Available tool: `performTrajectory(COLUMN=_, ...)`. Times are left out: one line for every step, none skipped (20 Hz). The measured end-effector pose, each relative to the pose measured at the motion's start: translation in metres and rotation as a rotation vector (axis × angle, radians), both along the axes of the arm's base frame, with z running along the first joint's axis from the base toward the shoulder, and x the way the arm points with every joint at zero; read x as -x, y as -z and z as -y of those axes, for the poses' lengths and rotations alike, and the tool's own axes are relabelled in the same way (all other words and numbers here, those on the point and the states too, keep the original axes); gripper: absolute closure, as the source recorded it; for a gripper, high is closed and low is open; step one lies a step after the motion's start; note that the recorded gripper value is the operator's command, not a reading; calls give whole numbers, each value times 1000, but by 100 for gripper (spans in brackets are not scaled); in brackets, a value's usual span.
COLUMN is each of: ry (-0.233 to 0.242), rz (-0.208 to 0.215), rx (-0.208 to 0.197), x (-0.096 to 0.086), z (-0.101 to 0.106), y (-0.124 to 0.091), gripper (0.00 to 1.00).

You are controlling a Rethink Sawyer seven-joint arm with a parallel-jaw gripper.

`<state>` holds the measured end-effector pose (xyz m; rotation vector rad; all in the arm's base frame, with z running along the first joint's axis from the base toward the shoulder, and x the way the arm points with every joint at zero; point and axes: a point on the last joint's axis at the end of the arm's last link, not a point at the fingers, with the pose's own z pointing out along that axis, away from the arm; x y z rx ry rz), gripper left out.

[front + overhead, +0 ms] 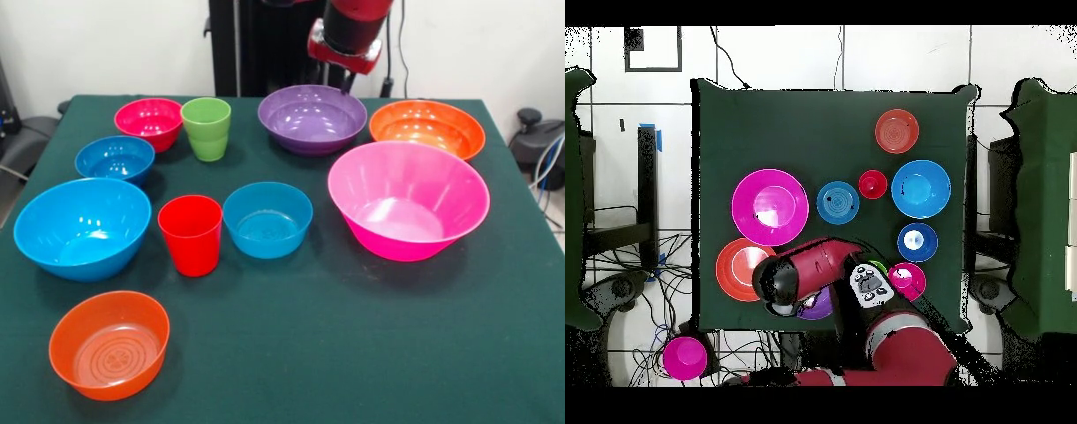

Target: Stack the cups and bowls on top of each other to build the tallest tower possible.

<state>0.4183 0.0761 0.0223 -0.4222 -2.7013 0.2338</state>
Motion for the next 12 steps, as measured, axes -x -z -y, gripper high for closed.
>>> performTrajectory(ry=-1, rz=0, rx=3, x=-1, z=0, y=-2, gripper=0)
performTrajectory(ry=-6, rz=3, rx=16, x=-4, z=1, y=-8, gripper=0)
performTrajectory(ry=-8, rz=5, rx=18, x=-4, z=1, y=-9, gripper=0)
performTrajectory(ry=-12, rz=7, rx=22, x=-5, z=0, y=-11, gripper=0)
performTrajectory(ry=-26, rz=11, rx=29, x=-4, z=-3, y=-12, gripper=0)
performTrajectory(ry=-34, rz=12, rx=33, x=-4, z=-4, y=-11, gripper=0)
performTrajectory(ry=-41, rz=13, rx=36, x=-3, z=-5, y=-11, gripper=0)
performTrajectory(ry=-60, rz=15, rx=43, x=-2, z=-9, y=-10, gripper=0)
performTrajectory(ry=-79, rz=17, rx=49, x=-2, z=-12, y=-8, gripper=0)
performTrajectory(ry=-94, rz=19, rx=54, x=-2, z=-17, y=-6, gripper=0)
performTrajectory(ry=-110, rz=20, rx=58, x=-2, z=-21, y=-4, gripper=0)
performTrajectory(ry=-118, rz=21, rx=60, x=-2, z=-24, y=-2, gripper=0)
